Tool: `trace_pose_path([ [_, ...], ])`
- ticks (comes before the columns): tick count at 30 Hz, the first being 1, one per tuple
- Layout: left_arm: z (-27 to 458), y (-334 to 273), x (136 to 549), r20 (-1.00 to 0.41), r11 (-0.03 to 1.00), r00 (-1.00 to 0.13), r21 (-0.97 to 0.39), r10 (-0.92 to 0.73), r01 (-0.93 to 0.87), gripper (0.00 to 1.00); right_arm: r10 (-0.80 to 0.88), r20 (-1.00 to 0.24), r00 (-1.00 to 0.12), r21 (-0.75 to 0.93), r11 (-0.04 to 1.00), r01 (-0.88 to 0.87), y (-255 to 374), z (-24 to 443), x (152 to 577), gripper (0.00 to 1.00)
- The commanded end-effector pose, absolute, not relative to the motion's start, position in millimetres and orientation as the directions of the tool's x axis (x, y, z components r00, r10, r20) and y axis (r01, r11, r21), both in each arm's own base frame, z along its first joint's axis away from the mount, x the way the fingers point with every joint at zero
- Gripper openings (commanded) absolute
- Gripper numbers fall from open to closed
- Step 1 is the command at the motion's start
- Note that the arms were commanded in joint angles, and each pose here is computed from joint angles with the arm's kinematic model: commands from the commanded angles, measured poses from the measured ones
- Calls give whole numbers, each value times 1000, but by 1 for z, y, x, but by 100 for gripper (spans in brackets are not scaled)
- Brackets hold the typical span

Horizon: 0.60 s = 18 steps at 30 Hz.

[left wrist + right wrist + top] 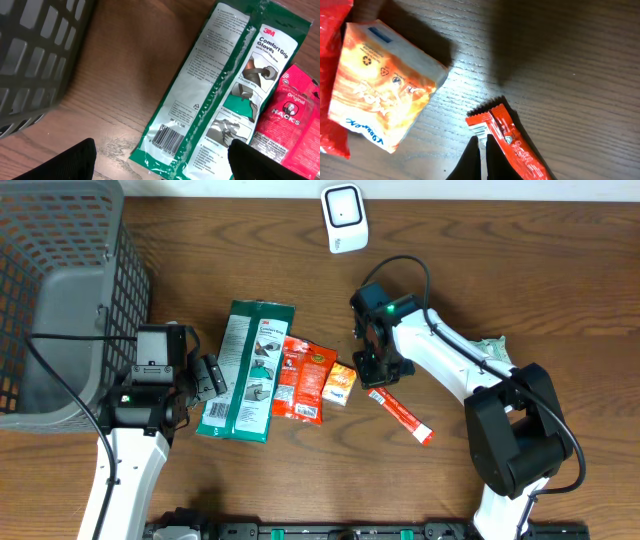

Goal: Scan the item barcode

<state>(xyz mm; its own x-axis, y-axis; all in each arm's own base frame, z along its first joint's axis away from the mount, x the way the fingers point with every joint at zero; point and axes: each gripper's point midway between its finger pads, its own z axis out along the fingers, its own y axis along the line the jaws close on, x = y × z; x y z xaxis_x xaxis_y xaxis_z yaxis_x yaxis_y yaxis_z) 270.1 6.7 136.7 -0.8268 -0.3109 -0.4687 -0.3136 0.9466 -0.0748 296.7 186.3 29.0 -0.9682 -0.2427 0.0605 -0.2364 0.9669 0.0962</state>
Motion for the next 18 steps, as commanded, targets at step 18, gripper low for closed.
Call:
trace_pose_path([
  [18, 141, 6, 273, -476, 945, -821, -85, -316, -315, 85, -228, 122, -966, 71, 973, -221, 172, 11, 272, 3],
])
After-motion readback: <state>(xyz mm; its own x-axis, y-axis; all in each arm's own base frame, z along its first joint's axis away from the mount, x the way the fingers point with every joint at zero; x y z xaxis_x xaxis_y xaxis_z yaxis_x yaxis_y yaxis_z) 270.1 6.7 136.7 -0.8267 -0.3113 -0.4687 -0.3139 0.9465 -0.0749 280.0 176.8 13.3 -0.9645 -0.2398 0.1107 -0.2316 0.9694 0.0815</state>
